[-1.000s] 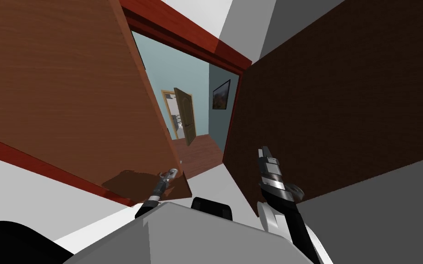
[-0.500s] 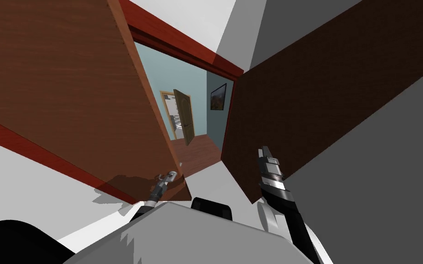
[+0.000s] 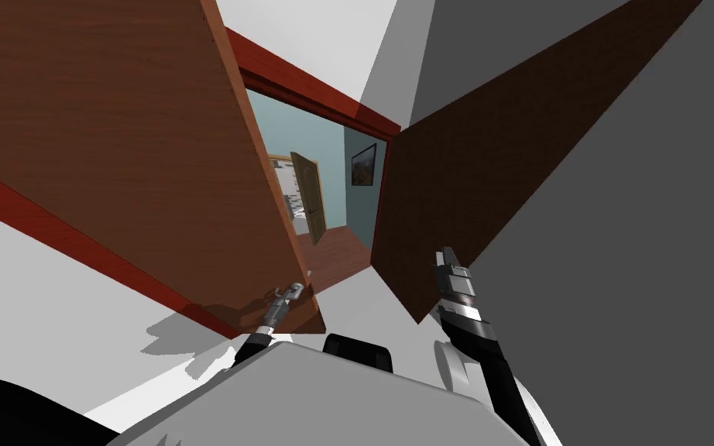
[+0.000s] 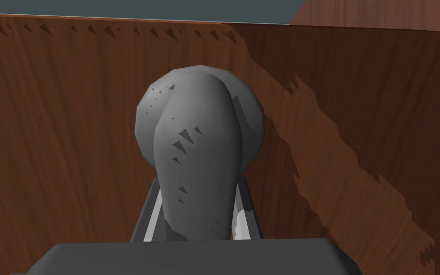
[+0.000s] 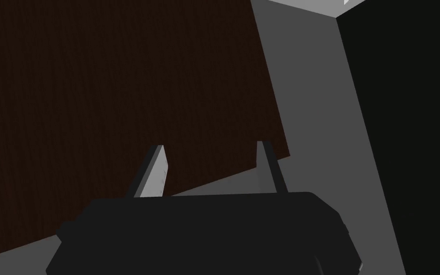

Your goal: Pull the door open

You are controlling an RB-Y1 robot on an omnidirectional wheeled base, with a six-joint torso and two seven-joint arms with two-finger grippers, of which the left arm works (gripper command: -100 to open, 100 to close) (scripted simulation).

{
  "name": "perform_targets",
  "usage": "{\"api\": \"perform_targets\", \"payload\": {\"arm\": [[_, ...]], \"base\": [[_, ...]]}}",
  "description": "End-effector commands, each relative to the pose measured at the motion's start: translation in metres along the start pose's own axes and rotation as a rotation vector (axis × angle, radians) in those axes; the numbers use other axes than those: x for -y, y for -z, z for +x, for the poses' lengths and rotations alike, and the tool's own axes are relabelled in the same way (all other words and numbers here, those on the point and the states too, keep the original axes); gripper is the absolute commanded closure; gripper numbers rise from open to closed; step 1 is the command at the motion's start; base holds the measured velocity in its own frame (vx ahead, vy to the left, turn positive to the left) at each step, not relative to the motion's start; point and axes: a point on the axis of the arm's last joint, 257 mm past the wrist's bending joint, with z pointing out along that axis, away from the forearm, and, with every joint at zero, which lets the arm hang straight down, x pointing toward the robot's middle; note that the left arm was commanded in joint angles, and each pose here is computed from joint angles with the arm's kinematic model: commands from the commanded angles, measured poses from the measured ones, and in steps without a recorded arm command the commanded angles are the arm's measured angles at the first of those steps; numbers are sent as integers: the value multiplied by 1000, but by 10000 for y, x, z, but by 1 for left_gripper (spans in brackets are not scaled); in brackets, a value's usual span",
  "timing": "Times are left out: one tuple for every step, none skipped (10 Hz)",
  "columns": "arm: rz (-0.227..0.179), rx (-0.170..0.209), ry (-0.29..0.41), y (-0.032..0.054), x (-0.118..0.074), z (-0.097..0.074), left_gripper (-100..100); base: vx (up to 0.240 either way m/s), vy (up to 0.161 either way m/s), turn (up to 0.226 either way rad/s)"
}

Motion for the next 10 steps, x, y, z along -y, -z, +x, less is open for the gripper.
{"api": "perform_targets", "payload": {"arm": [[-6, 0, 2, -97, -39, 35, 100], [-6, 0, 3, -134, -42, 45, 100], [-6, -1, 3, -214, -46, 65, 100], [-5, -2, 4, -336, -48, 96, 100], [-5, -3, 3, -419, -47, 118, 100], [-5, -3, 3, -460, -46, 129, 100], [-4, -4, 3, -542, -43, 151, 100], [-4, -5, 2, -623, -37, 173, 100], [-3, -6, 2, -701, -30, 194, 100], [-3, -7, 0, -813, -17, 225, 100]], "base": [[-184, 18, -90], [-166, 21, -86], [-173, 18, -88], [-215, 16, -142], [-221, 47, -122], [-189, 49, -81], [-161, 19, -73], [-168, 22, -85], [-168, 47, -124], [-224, 33, -126]]}}
